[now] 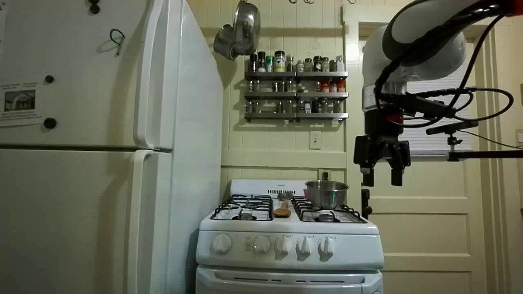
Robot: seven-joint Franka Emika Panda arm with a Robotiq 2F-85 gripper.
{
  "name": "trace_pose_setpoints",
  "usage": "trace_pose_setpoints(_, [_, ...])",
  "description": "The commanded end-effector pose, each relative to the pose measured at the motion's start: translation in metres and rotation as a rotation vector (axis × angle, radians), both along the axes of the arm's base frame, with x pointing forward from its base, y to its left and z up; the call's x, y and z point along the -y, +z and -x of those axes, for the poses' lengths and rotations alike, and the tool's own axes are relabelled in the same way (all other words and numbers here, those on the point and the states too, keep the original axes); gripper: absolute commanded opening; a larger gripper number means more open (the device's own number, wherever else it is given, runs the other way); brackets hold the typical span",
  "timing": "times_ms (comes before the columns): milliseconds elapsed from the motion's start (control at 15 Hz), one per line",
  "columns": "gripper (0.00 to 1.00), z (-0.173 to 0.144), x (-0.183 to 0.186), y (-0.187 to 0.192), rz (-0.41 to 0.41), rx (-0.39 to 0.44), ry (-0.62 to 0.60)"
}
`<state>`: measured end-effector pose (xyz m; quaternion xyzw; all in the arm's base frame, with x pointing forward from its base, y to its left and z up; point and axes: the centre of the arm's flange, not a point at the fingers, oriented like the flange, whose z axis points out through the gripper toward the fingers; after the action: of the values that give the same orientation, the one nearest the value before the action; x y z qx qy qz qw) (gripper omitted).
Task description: Move the silver bowl to the left
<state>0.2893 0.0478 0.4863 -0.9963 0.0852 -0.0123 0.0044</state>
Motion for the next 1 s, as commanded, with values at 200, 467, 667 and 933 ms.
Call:
trace_pose_setpoints(200, [1.00, 0.000, 0.000, 0.000, 0.000, 0.000, 0.000])
trace_pose_setpoints(467, [1.00, -0.018, 0.029, 0.000, 0.072, 0.003, 0.042])
trace_pose_setpoints(667, [1.00, -0.052, 0.075, 0.011, 0.233, 0.025, 0.010])
trace_pose_setpoints(933, [1.00, -0.105, 0.120, 0.022, 0.334, 0.178, 0.010])
